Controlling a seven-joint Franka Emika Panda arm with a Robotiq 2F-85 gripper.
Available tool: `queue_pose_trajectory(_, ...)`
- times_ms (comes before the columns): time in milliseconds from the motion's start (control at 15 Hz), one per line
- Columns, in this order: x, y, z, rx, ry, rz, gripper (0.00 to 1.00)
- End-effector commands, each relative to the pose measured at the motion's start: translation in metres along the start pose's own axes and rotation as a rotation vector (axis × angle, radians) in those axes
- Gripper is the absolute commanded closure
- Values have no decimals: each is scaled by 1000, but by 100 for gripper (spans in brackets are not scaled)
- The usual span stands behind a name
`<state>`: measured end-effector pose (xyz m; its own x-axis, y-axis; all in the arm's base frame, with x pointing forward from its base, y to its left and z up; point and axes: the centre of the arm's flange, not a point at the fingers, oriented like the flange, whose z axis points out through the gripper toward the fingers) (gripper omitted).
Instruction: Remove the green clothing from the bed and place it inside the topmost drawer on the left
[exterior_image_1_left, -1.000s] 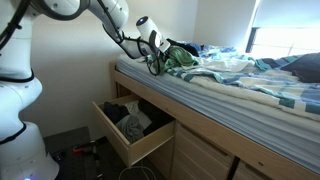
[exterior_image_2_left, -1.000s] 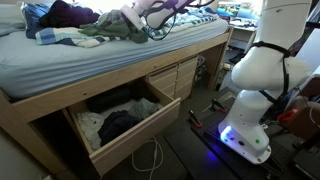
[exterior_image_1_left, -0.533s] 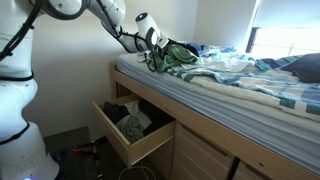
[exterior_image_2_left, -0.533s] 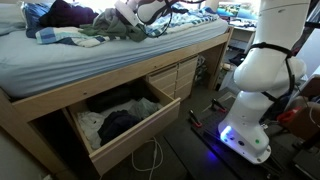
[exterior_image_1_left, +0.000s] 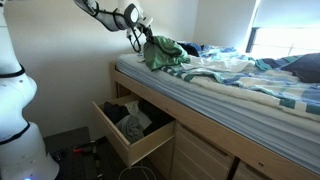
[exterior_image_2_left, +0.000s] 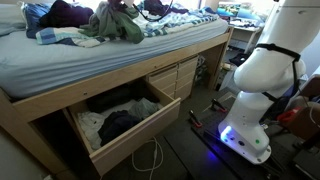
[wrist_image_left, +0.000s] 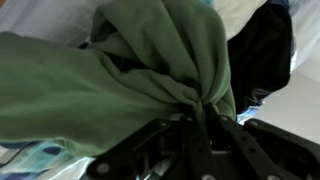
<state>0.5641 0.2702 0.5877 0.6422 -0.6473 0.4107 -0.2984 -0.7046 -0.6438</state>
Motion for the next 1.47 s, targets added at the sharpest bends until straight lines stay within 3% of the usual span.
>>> queue_pose_trajectory(0, -10, -7, -68, -2, 38, -56, 97)
queue_pose_trajectory(400, -30, -17, -114, -4, 16, -134, 97)
queue_pose_trajectory(467, -26, -23, -90, -2, 19, -106, 97)
queue_pose_trajectory(533, -28, -23, -93, -3, 17, -111, 86)
queue_pose_trajectory(933, -27, -19, -83, -16, 8, -106, 86)
queue_pose_trajectory(1000, -28, -19, -84, -15, 8, -107, 97)
queue_pose_trajectory(1400, -69, -25, -115, -56, -61, -200, 97)
